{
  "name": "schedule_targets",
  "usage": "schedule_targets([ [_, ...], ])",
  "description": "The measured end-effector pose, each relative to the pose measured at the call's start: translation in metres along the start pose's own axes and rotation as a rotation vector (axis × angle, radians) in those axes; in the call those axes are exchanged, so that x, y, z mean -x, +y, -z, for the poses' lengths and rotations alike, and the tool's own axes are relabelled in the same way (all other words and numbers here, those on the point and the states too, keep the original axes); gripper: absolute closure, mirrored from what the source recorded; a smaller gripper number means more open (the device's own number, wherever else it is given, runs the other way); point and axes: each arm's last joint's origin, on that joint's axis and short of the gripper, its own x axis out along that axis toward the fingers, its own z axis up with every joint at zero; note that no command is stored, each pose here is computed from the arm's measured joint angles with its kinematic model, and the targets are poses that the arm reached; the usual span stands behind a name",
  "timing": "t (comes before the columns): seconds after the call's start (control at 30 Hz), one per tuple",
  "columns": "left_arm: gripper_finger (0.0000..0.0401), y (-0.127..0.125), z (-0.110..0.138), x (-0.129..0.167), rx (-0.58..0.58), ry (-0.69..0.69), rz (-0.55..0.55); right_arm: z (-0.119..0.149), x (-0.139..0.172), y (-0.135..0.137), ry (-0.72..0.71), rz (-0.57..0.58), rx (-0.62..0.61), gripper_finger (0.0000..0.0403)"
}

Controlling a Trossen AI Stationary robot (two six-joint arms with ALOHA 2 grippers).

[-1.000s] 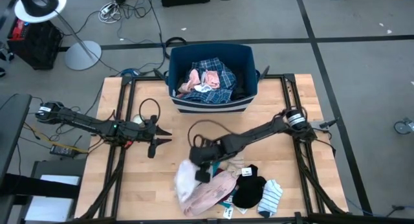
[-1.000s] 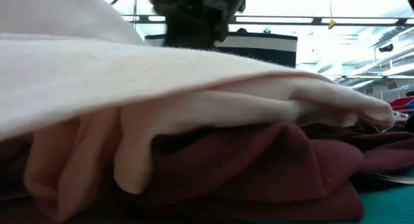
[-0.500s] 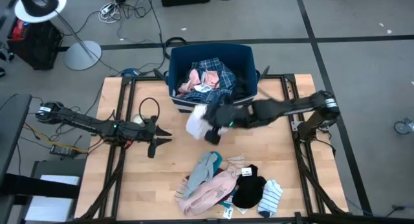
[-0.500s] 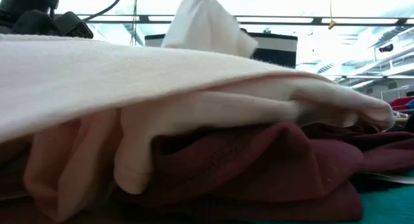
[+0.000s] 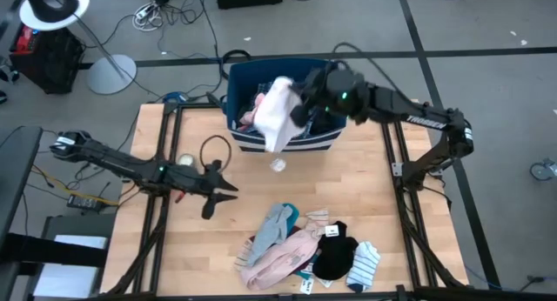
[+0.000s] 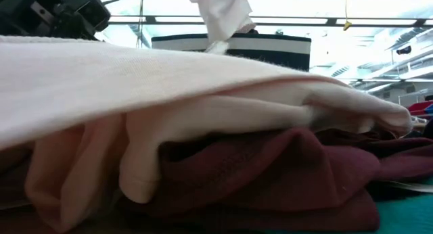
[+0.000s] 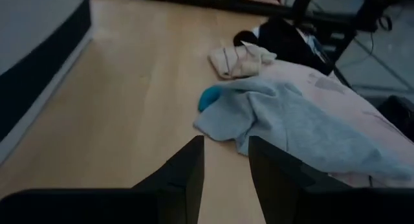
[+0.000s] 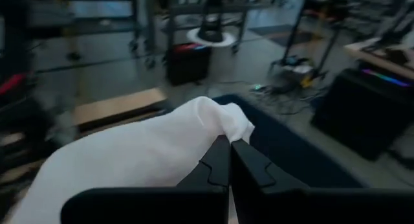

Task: Sort clothes
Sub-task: Put the white boxer into the blue laundry organizer

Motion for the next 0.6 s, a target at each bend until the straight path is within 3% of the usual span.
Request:
schedule_targets([
  [0.27,0.0274,-0.019,-0.03,-0.032,-0.034,0.167,-0.011,-0.003,-0.013,-0.058,-0.006,0.149,-0.048,0.0401],
  [0.6,0.0274,-0.032,-0.065,-0.059,0.024,-0.037,0.041,0.011,-0.024,-0.083,0.113,0.142,-0.148,0.0371],
])
